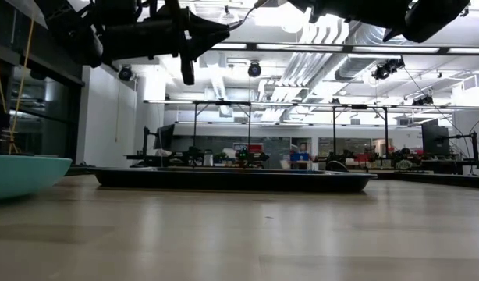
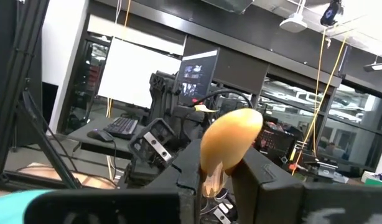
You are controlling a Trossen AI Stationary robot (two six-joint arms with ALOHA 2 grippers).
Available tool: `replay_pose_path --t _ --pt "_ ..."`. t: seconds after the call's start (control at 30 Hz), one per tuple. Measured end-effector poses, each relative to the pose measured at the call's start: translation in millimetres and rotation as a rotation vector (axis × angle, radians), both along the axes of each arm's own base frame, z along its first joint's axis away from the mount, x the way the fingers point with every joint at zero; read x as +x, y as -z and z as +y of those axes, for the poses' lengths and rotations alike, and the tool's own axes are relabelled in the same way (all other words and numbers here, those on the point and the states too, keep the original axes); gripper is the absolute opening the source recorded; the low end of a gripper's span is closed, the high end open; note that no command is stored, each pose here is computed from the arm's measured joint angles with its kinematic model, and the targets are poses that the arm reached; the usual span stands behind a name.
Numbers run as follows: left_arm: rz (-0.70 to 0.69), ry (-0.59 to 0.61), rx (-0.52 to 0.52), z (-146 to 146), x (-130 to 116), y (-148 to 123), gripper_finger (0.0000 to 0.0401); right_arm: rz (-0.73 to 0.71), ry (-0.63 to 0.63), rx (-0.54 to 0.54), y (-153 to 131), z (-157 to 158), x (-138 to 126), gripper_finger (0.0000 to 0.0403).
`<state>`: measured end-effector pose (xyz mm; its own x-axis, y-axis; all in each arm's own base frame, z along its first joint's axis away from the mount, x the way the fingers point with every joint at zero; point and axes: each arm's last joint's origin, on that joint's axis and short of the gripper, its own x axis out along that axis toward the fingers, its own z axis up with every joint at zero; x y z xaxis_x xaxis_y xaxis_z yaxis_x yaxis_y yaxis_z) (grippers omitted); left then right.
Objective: Pick and place plate/cup/fork/spoon on tray
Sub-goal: Put the yellow spoon on the black tray to the left side of the blue fork
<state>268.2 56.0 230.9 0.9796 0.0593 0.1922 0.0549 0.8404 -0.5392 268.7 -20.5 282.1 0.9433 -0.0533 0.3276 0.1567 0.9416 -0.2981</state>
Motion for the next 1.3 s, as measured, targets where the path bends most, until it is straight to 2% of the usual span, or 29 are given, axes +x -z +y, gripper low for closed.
replay_pose_path --t 0.07,0.13,0.23,0.4,0.57,0.67,0.77,0.83,0.9,1.03,1.13,1.3 --pt "0.011 -0.007 0.015 0.3 0.1 0.9 0.0010 0.005 -0.001 -0.003 0.5 0.0 0.2 0.0034" --pt "0.011 -0.014 0.027 0.4 0.2 0.8 0.0008 0.005 -0.004 0.001 0.4 0.0 0.1 0.0023" --pt "0.015 -0.021 0.048 0.3 0.3 1.1 0.0005 0.005 0.001 0.012 0.4 -0.3 0.1 0.0029" --pt "0.045 -0.037 0.076 4.6 -2.3 0.8 0.0003 0.038 0.099 0.061 3.2 -3.3 0.1 0.0088" --pt "0.102 -0.078 0.113 16.6 -15.8 -7.1 0.0002 0.159 0.199 0.094 4.9 -6.6 -8.1 0.0159" --pt "0.108 -0.147 0.159 21.0 -28.7 -14.9 0.0001 0.241 0.268 0.116 3.5 -8.0 -18.8 0.0196" --pt "0.241 -0.241 0.223 23.9 -43.7 -15.0 0.0001 0.391 0.388 0.139 7.6 -9.9 -35.0 0.0220" --pt "0.408 -0.297 0.238 24.9 -51.2 -13.4 0.0001 0.462 0.439 0.216 10.7 -10.5 -46.6 0.0227" --pt "0.547 -0.334 0.237 25.7 -53.6 -13.3 0.0001 0.499 0.435 0.307 12.4 -10.9 -55.6 0.0230" --pt "0.614 -0.303 0.274 20.3 -36.1 -15.1 0.0001 0.560 0.423 0.415 12.8 -15.5 -52.9 0.0231" --pt "0.702 -0.241 0.299 15.8 -14.6 -6.2 0.0001 0.652 0.441 0.440 23.0 -20.3 -38.8 0.0231" --pt "0.826 -0.203 0.369 13.2 23.0 0.5 0.0001 0.814 0.371 0.429 39.5 -28.1 -3.7 0.0232"
